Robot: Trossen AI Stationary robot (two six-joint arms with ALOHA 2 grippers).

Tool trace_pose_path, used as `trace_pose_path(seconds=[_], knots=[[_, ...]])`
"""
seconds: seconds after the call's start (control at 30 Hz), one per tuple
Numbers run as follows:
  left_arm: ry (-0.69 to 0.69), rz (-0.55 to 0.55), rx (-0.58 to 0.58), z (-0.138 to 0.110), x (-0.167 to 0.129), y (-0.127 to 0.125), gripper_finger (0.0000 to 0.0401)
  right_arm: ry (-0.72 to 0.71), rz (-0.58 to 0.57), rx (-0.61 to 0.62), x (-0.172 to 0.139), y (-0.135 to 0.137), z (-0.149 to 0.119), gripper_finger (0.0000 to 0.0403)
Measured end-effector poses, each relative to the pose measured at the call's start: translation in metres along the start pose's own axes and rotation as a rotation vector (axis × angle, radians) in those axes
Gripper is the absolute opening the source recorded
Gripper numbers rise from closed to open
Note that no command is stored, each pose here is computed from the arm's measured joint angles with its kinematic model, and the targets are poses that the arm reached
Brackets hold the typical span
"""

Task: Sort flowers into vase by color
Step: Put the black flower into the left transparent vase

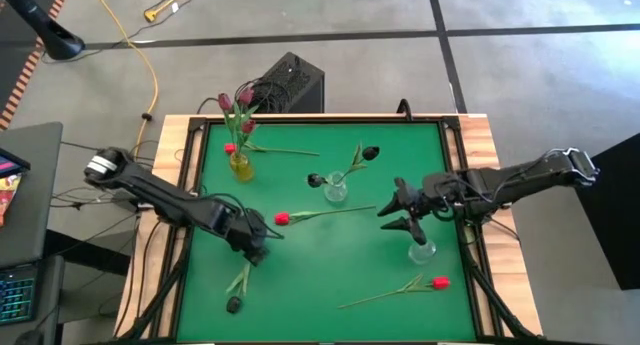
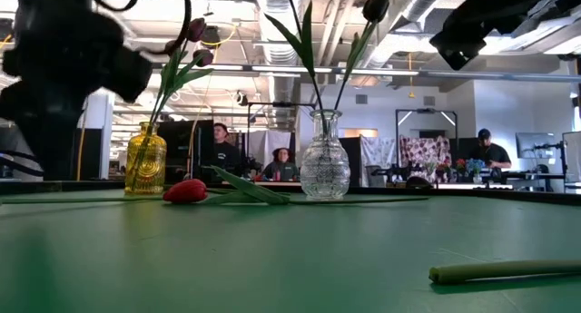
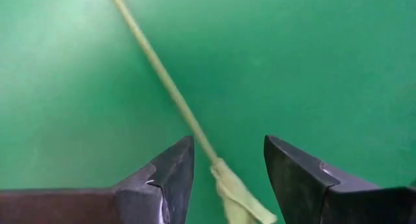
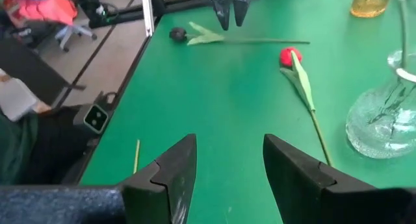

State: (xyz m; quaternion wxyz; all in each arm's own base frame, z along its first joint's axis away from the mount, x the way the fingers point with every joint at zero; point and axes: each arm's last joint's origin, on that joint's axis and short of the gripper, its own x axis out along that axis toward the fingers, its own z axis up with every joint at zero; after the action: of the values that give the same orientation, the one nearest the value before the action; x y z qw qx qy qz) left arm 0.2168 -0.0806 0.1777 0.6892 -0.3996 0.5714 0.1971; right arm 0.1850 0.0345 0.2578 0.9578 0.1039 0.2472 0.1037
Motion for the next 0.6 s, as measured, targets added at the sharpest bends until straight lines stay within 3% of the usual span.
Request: trace_pose_path(seconds=[0.23, 0.6], knots=[[-0.061, 0.057, 0.031, 0.004, 0.007, -0.008, 0.0174, 0.048, -0.002, -0.020, 0.000, 0.001, -0.005, 0.0203], [-0.109, 0.171, -0.154, -0.015, 0.015, 0.006, 0.0174, 0.162, -0.014, -0.055, -0.001, -0.001, -0.016, 0.0203]])
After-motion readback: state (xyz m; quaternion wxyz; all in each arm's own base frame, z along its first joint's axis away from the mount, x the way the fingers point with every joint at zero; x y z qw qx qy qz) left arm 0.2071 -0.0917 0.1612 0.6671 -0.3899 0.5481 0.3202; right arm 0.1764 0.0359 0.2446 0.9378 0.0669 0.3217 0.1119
